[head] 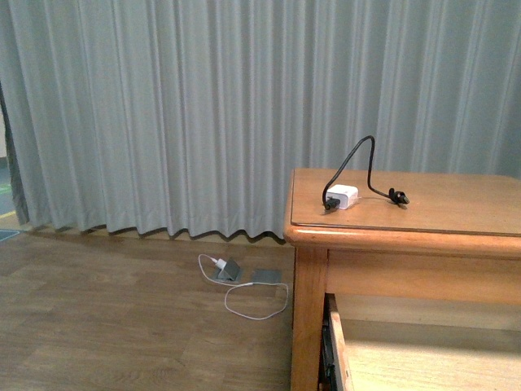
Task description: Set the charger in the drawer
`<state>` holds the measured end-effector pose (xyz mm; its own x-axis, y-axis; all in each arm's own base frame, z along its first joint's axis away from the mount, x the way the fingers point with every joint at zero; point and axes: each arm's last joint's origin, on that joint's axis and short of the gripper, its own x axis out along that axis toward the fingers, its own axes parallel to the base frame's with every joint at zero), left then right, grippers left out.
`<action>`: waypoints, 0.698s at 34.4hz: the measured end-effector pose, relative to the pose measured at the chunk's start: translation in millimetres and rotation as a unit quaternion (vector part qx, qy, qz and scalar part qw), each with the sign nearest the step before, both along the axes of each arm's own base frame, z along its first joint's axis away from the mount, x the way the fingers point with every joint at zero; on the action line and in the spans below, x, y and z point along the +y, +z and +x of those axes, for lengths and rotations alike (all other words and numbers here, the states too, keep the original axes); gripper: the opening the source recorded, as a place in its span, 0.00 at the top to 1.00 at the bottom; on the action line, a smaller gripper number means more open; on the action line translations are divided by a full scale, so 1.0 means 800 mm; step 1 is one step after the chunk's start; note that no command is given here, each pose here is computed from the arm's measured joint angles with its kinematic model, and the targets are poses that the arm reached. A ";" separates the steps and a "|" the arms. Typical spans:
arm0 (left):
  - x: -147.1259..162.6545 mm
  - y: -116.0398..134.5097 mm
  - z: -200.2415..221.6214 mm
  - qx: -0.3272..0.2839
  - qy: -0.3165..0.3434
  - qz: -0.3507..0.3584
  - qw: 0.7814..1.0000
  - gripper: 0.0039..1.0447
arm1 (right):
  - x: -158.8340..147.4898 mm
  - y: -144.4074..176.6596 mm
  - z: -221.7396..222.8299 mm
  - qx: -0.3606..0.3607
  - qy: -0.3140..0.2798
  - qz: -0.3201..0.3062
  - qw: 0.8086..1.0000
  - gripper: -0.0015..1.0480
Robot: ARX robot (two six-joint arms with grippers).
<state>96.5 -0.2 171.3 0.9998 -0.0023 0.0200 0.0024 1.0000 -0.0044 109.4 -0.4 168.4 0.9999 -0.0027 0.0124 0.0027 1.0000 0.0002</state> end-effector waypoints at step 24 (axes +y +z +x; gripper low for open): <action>-0.059 0.116 0.186 0.022 -0.069 0.019 0.997 0.06 | 0.000 0.000 0.000 0.000 0.000 0.000 1.000 0.09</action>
